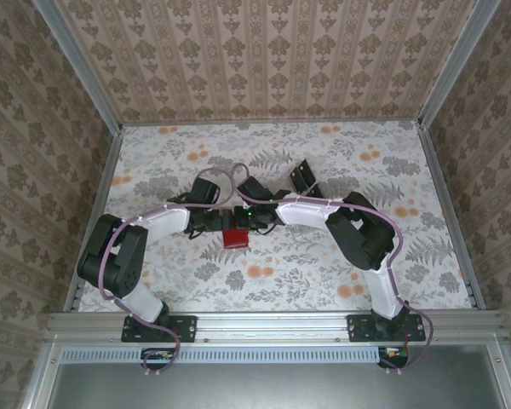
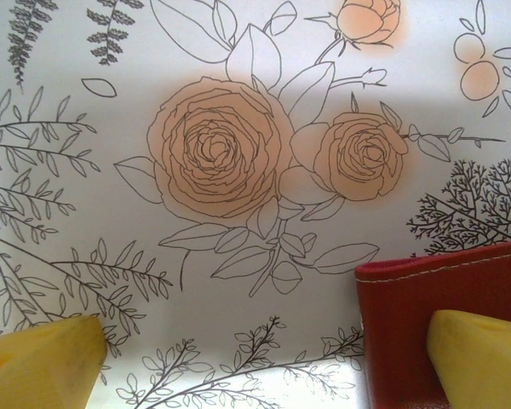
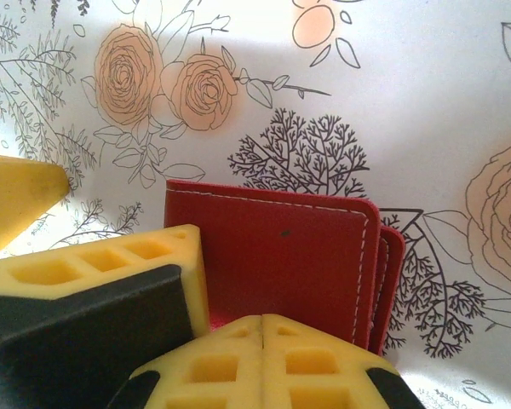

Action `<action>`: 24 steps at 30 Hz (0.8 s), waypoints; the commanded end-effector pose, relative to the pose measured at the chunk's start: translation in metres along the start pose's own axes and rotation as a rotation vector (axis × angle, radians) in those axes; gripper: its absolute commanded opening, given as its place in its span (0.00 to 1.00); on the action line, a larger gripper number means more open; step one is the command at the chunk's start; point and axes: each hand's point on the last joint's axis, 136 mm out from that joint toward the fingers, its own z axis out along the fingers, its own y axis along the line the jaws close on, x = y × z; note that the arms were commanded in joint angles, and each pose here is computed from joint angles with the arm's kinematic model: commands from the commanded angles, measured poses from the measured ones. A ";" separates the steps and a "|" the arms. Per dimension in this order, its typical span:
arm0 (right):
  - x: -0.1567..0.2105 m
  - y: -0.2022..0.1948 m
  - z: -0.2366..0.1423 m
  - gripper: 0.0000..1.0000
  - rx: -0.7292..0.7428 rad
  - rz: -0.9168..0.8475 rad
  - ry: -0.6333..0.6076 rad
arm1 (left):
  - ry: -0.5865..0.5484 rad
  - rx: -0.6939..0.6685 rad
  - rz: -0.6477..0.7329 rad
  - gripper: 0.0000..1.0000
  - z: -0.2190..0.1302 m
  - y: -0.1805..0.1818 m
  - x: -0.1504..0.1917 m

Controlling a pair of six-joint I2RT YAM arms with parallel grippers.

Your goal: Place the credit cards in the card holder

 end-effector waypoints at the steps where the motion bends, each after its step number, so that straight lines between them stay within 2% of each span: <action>1: 0.058 -0.031 0.019 0.00 0.112 0.002 0.151 | 0.068 -0.015 -0.037 1.00 0.017 0.009 0.022; 24: 0.124 -0.090 0.021 0.00 0.346 -0.081 0.228 | 0.077 -0.024 -0.122 1.00 0.015 0.027 0.020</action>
